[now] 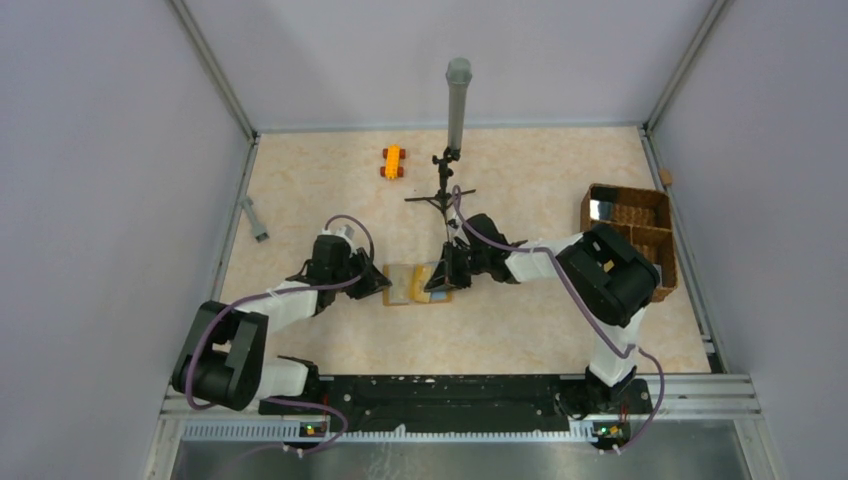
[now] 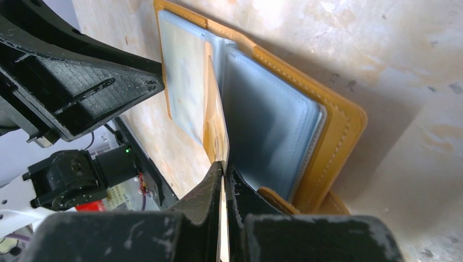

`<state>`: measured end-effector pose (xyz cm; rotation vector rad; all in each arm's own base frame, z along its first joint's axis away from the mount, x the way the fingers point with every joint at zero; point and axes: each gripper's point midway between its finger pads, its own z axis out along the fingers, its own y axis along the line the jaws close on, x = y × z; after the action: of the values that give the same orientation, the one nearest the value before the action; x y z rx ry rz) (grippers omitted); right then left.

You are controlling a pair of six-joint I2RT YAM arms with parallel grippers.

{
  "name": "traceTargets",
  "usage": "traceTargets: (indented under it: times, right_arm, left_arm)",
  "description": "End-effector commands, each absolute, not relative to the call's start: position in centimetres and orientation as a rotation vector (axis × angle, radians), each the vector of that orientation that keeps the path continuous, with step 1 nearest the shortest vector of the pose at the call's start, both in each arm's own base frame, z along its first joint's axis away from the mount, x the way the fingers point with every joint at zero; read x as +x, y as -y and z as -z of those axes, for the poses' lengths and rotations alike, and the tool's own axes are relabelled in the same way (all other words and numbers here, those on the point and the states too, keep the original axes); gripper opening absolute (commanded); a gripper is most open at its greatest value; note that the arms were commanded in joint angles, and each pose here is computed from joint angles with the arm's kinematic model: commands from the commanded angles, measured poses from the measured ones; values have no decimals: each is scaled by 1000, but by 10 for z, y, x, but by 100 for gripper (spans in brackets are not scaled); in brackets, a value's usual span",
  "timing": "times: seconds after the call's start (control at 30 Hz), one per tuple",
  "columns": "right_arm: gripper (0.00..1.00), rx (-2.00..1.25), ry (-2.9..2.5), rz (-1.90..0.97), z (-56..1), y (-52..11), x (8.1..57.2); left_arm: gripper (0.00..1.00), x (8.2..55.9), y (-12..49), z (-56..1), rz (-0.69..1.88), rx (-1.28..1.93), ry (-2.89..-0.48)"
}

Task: Put the credit cards into the card holder
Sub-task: Insert the credit card into the card holder.

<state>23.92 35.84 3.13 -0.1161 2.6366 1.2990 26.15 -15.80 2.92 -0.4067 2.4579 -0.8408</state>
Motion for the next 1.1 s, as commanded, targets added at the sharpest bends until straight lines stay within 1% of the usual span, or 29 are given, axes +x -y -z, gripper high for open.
traceTargets:
  times: [0.0, 0.27, 0.57, 0.73, 1.07]
  right_arm:
    - [0, -149, -2648, -1303, -29, -370, 239]
    - [0, -140, -2689, -1303, -22, -372, 237]
    - [0, -75, -2769, -1277, -6, -370, 234]
    - [0, -15, -2807, -1231, 1, -363, 230]
    - [0, 92, -2872, -1174, 15, -359, 222]
  left_arm:
    - [31, 269, 160, -33, 853, -391, -2434]
    - [28, 269, 161, -33, 860, -388, -2436]
    - [26, 269, 161, -33, 864, -385, -2436]
    - [23, 269, 161, -32, 857, -390, -2437]
    - [23, 269, 161, -34, 861, -392, -2431]
